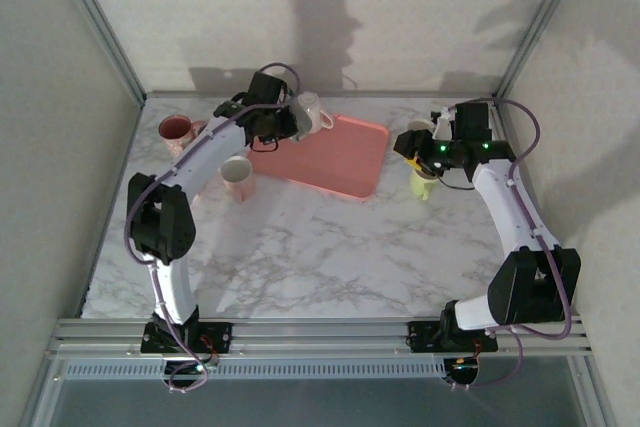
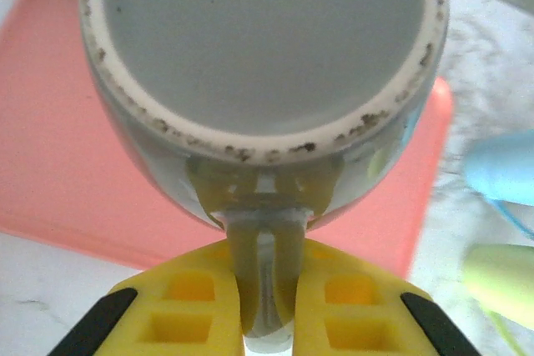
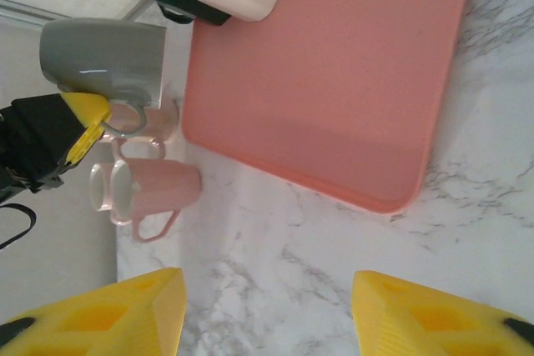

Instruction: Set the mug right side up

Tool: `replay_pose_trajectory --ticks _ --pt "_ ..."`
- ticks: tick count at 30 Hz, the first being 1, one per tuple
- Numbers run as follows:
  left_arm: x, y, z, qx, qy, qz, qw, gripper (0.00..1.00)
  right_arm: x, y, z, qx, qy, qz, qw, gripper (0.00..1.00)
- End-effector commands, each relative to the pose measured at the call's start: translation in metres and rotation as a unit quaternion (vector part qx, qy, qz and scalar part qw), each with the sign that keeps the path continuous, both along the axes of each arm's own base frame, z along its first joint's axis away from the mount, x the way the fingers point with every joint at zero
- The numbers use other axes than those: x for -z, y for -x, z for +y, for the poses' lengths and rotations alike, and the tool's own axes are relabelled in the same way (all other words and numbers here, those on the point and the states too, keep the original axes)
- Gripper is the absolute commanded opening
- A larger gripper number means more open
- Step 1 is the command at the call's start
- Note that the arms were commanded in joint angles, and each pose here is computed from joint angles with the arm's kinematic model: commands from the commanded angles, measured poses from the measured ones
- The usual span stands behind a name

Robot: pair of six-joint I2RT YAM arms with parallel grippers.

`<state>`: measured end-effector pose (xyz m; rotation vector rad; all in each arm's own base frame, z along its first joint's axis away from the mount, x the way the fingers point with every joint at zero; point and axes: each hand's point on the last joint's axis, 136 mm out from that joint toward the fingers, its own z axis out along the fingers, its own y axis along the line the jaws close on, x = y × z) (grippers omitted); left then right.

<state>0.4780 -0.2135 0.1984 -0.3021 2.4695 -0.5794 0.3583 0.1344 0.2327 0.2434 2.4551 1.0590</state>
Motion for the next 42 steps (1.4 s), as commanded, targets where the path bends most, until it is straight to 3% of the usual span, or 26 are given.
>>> replay_pose_trajectory --ticks 1,12,23,29,42 --pt "-0.057 0.003 -0.025 0.025 0.100 -0.057 0.993 0.00 -0.023 0.005 0.009 -0.007 -0.045 -0.022 0.999 0.56" --pt "-0.116 0.041 -0.083 0.095 0.270 -0.126 0.950 0.00 -0.049 0.013 0.034 -0.042 -0.149 -0.039 0.987 0.56" --pt "-0.165 0.069 -0.104 0.103 0.400 -0.169 0.895 0.00 -0.058 0.008 0.057 -0.044 -0.260 -0.040 0.964 0.54" --pt "-0.171 0.079 -0.115 0.112 0.435 -0.167 0.878 0.00 -0.068 0.006 0.068 -0.050 -0.294 -0.051 0.953 0.53" --pt "-0.179 0.090 -0.132 0.129 0.457 -0.165 0.864 0.00 -0.078 -0.003 0.093 -0.039 -0.357 -0.050 0.932 0.47"
